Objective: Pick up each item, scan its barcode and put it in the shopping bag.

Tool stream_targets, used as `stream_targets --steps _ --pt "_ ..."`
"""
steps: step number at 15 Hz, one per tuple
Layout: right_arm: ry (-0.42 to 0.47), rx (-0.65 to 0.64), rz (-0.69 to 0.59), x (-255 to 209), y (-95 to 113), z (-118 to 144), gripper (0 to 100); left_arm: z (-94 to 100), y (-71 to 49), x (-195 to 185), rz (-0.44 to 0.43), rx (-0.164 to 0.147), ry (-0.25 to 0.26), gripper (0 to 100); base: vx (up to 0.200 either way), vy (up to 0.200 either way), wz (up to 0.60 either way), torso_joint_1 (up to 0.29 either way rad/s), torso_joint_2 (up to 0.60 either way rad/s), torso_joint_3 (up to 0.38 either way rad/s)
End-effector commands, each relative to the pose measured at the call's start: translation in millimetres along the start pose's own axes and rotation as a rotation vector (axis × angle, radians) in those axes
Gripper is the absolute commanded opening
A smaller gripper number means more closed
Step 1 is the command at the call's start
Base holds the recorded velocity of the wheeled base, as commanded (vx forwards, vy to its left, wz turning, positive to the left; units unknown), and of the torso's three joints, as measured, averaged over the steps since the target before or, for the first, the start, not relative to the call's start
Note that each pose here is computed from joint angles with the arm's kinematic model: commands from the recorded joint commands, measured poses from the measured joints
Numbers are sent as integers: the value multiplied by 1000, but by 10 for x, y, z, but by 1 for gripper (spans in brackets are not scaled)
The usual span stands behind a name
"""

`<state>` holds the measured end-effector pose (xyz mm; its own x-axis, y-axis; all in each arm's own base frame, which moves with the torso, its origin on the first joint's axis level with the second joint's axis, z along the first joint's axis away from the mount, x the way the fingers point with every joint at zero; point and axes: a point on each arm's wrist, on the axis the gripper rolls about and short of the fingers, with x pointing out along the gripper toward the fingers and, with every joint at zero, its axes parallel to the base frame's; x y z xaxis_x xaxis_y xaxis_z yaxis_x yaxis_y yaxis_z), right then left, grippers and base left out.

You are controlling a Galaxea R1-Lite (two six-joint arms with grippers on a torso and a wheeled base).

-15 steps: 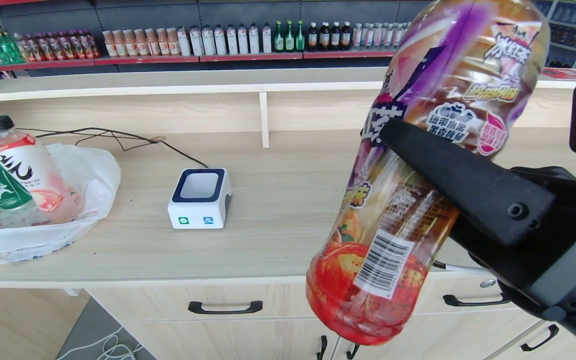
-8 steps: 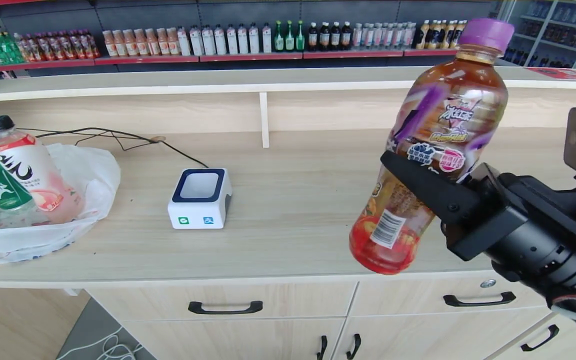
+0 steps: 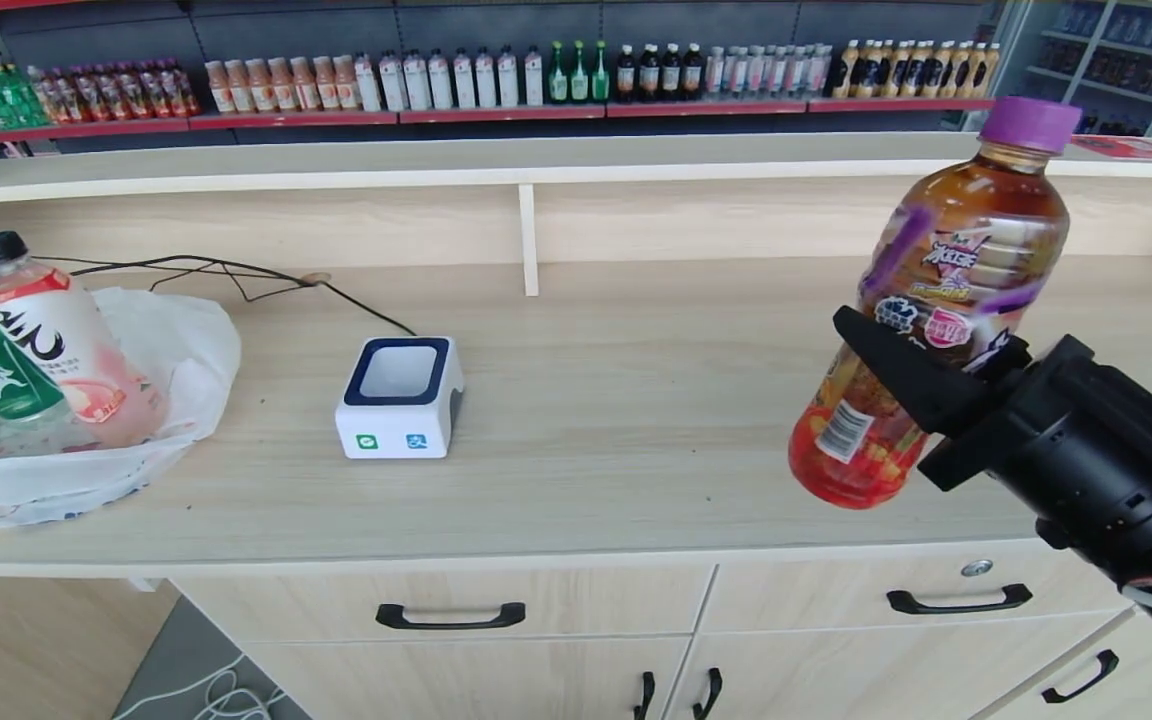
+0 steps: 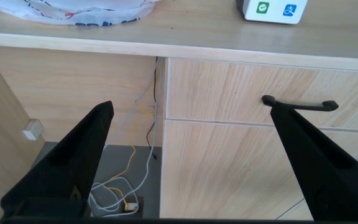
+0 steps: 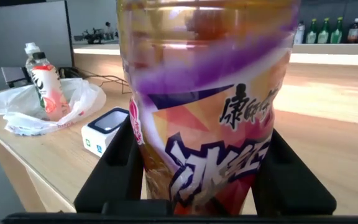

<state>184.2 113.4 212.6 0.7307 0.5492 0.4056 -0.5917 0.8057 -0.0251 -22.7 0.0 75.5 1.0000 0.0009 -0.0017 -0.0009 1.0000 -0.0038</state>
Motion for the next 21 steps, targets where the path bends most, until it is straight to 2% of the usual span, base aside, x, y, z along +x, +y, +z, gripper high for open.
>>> stream_targets --steps 1,8,21 --pt "-4 0 -21 -32 -21 19 0 0 0 0 1 -1 0 100 0 0 0 0 0 0" --pt "-30 4 -99 -66 -117 88 0 0 0 1 1 -1 1 100 0 0 0 0 0 0" --pt "-29 -5 -99 70 -139 38 0 0 0 1 1 -2 1 100 0 0 0 0 0 0"
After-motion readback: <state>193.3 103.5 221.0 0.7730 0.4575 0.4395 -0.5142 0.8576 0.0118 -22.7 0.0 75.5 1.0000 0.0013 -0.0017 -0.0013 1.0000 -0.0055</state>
